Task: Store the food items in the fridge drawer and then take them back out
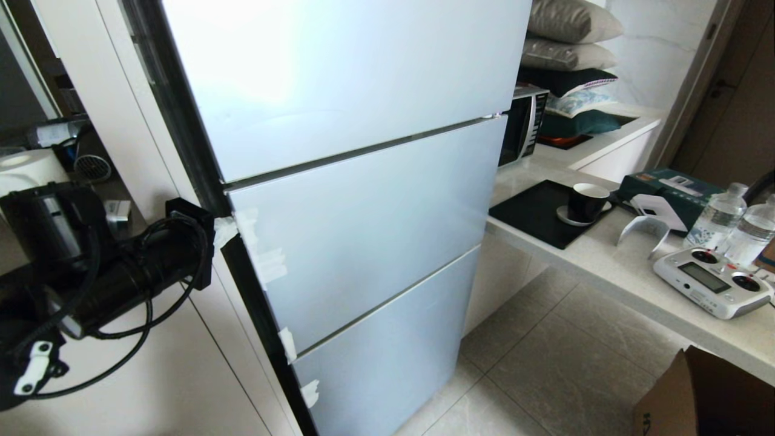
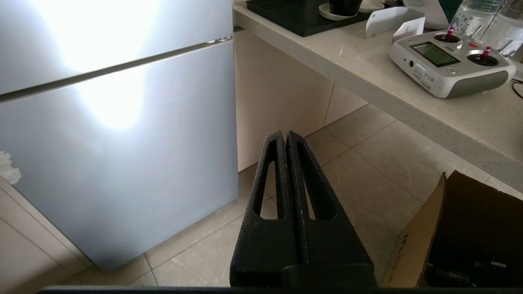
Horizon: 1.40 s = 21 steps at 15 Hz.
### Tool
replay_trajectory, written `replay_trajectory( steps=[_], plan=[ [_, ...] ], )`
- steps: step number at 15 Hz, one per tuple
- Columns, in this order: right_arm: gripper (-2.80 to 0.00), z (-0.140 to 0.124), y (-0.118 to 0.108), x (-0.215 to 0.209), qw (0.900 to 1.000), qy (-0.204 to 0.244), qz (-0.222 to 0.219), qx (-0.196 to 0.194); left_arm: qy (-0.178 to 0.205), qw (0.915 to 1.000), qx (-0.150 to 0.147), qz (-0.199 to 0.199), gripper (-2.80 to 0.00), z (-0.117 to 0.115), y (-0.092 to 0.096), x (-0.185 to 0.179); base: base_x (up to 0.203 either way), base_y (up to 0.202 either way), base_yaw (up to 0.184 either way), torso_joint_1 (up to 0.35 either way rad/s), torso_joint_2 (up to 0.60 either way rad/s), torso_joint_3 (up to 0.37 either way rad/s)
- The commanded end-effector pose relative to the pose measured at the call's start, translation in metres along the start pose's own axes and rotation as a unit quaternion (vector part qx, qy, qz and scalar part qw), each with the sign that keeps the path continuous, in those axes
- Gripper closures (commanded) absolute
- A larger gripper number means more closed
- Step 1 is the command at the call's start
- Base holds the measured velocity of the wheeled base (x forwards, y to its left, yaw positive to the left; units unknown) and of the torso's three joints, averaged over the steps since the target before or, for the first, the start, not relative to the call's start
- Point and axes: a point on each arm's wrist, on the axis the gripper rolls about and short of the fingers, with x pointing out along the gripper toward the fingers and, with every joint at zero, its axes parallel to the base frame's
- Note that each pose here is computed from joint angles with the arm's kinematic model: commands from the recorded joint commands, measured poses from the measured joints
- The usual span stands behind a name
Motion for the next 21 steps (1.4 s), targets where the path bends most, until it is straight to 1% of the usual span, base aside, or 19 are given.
replay_trajectory(
  steps=[1,3,8,10,11,13,15,17,18,19,20,21],
  plan=[
    [0.00,0.000,0.000,0.000,1.000,0.000,0.001,0.000,0.011,0.9999,-0.001,-0.005,0.00,-0.005,-0.002,-0.005,0.000,0.000,0.000,0.000,0.00,0.000],
    [0.00,0.000,0.000,0.000,1.000,0.001,0.001,0.000,0.015,0.9999,-0.002,-0.006,0.00,-0.007,-0.002,-0.010,0.000,0.000,0.000,0.000,0.00,0.000],
    [0.00,0.000,0.000,0.000,1.000,0.000,0.001,0.000,0.035,0.9993,0.002,-0.016,0.00,-0.021,-0.005,-0.028,0.000,0.000,0.000,0.000,0.00,0.000],
    [0.00,0.000,0.000,0.000,1.000,0.000,0.001,0.000,0.052,0.9983,0.005,-0.026,0.00,-0.031,-0.008,-0.039,0.000,0.000,0.000,0.000,0.00,0.000],
    [0.00,0.000,0.000,0.000,1.000,0.000,0.001,0.000,0.068,0.9971,0.014,-0.032,0.00,-0.039,-0.010,-0.044,0.000,0.000,0.000,0.000,0.00,0.000],
    [0.00,0.000,0.000,0.000,1.000,0.000,0.001,0.000,0.098,0.9929,0.041,-0.053,0.00,-0.053,-0.012,-0.066,0.000,0.000,0.000,0.000,0.00,0.000],
    [0.00,0.000,0.000,0.000,1.000,0.000,0.001,0.000,0.114,0.9883,0.051,-0.088,0.00,-0.059,-0.017,-0.094,0.000,0.000,0.000,0.000,0.00,0.000],
    [0.00,0.000,0.000,0.000,1.000,0.000,0.001,0.000,0.137,0.9806,0.061,-0.126,0.00,-0.065,-0.015,-0.129,0.000,0.000,0.000,0.000,0.00,0.000],
    [0.00,0.000,0.000,0.000,1.000,0.000,0.001,0.000,0.151,0.9760,0.069,-0.141,0.00,-0.069,-0.010,-0.145,0.000,0.000,0.000,0.000,0.00,0.000],
    [0.00,0.000,0.000,0.000,1.000,0.000,0.001,0.000,0.160,0.9731,0.078,-0.146,0.00,-0.071,-0.003,-0.157,0.000,0.000,0.000,0.000,0.00,0.000],
    [0.00,0.000,0.000,0.000,1.000,0.000,0.001,0.000,0.166,0.9719,0.094,-0.138,0.00,-0.072,0.003,-0.164,0.000,0.000,0.000,0.000,0.00,0.000],
    [0.00,0.000,0.000,0.000,1.000,0.000,0.001,0.000,0.161,0.9728,0.103,-0.131,0.00,-0.071,0.003,-0.163,0.000,0.000,0.000,0.000,0.00,0.000]
  ],
)
